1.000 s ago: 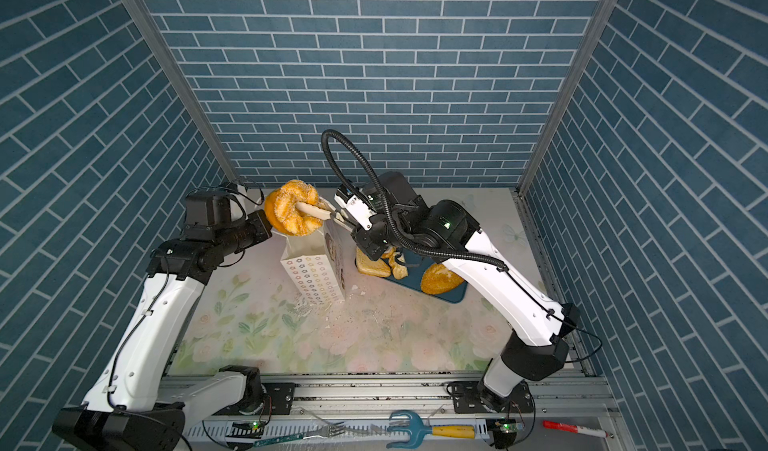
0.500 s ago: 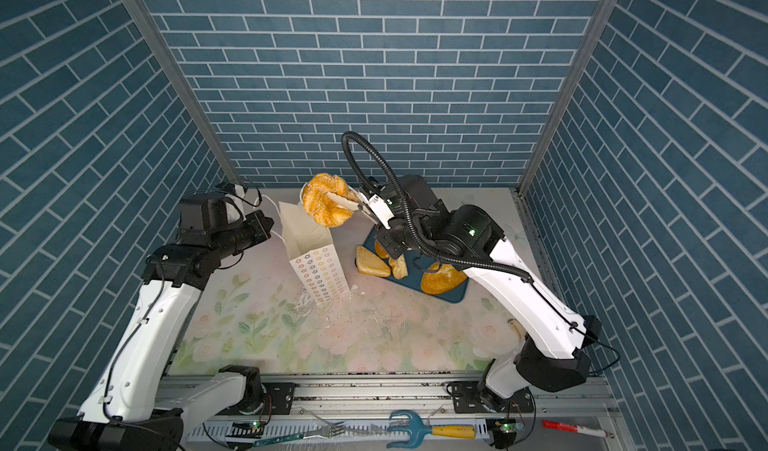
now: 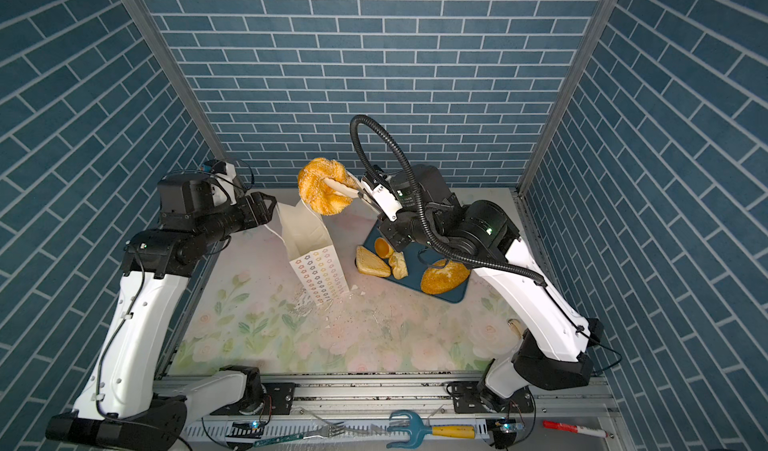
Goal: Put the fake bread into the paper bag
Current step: 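Lower the ring bun into the bag opening held by the left gripper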
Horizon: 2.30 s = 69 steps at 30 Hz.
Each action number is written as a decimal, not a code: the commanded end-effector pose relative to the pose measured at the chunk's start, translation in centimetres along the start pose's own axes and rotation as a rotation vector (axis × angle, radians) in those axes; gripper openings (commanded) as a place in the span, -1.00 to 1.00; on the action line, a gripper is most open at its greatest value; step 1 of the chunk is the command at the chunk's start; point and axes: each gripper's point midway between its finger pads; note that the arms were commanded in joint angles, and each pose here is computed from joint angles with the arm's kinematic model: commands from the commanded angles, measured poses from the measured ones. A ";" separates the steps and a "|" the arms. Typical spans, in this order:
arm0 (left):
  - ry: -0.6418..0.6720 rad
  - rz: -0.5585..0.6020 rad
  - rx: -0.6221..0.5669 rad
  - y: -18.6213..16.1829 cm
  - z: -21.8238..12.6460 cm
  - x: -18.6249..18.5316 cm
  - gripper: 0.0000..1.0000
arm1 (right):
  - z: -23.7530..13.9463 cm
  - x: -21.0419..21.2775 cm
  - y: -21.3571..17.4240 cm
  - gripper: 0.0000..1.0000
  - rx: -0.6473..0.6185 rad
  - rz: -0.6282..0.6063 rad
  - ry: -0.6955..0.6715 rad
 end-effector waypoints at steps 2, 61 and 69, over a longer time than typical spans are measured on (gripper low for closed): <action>0.043 0.015 0.044 0.4 0.5 1.8 0.57 | -0.9 -0.1 1.9 -0.89 -0.069 -0.018 0.012; -0.007 -0.018 0.177 -0.7 2.9 2.5 -1.00 | 6.7 4.6 -1.1 -0.87 0.096 -0.086 0.076; -0.009 -0.022 0.181 -0.8 2.9 2.6 -1.00 | 7.6 5.4 0.4 -0.82 0.072 -0.089 0.126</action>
Point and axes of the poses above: each gripper's point midway between its finger pads, its own z axis out along the fingers, its own x axis along the line the jaws close on, y = z × x, and after that the axes turned 12 degrees about -z, right-handed
